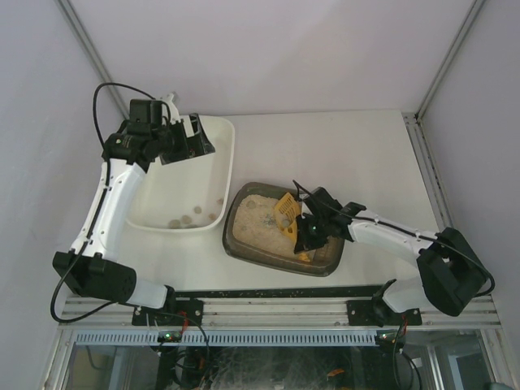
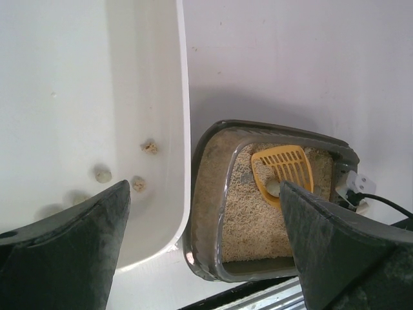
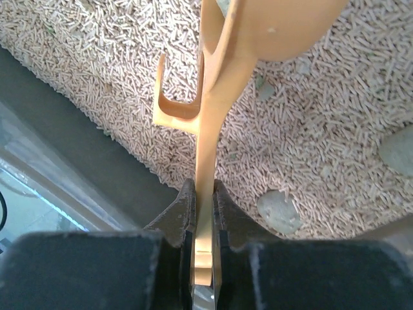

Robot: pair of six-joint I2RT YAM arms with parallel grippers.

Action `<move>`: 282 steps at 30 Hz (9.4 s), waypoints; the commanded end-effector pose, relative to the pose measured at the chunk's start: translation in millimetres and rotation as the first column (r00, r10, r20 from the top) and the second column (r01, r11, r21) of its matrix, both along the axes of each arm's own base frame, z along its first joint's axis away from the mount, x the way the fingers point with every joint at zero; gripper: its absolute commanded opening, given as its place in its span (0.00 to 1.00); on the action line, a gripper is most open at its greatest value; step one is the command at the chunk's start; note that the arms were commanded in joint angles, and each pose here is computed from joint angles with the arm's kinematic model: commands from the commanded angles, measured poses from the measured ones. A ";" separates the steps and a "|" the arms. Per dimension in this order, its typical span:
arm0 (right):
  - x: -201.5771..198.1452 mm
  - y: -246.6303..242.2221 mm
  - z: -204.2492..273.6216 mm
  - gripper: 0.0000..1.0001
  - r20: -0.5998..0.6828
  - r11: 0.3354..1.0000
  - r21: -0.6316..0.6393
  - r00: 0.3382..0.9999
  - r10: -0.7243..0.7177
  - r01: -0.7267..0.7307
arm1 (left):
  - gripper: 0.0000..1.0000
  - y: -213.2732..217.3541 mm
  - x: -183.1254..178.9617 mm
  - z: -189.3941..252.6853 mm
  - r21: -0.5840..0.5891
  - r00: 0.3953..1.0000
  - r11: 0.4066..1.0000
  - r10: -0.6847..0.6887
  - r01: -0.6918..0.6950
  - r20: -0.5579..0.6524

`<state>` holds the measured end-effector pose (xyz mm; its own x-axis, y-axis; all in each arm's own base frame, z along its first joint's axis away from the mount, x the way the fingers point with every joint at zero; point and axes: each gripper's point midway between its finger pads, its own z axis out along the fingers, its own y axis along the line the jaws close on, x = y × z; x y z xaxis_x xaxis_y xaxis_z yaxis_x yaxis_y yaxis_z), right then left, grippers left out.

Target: Clean the litter box

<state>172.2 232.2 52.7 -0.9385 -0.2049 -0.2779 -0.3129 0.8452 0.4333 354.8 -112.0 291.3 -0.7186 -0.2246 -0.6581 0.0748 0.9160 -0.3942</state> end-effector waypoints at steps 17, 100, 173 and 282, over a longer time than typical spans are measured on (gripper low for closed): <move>16.5 8.1 64.5 0.00 0.158 0.998 0.035 0.986 0.048 -0.054 | 1.00 -5.0 -2.7 2.0 -0.043 0.999 0.999 -0.015 0.017 0.039; -22.4 33.8 87.6 0.00 0.007 0.949 0.165 0.962 0.272 -0.270 | 0.66 -209.4 -42.0 -99.8 -0.012 0.072 0.072 -0.965 0.997 0.251; 14.1 18.8 92.8 0.20 0.165 0.946 0.323 0.984 -0.065 0.009 | 0.00 -168.8 -69.9 -77.8 -0.430 0.263 0.087 -0.891 0.899 0.370; 27.1 105.9 66.1 0.00 -0.184 0.769 0.597 0.894 0.407 -0.227 | 1.00 -98.8 -15.3 -112.3 -0.180 0.963 0.956 -0.253 0.234 -0.092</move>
<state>187.3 337.1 89.9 -0.9180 -0.3965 0.0119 -0.1988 0.4858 0.8512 347.4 -204.2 172.1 -0.8443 -0.1631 -0.5104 0.1705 0.8213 -0.5445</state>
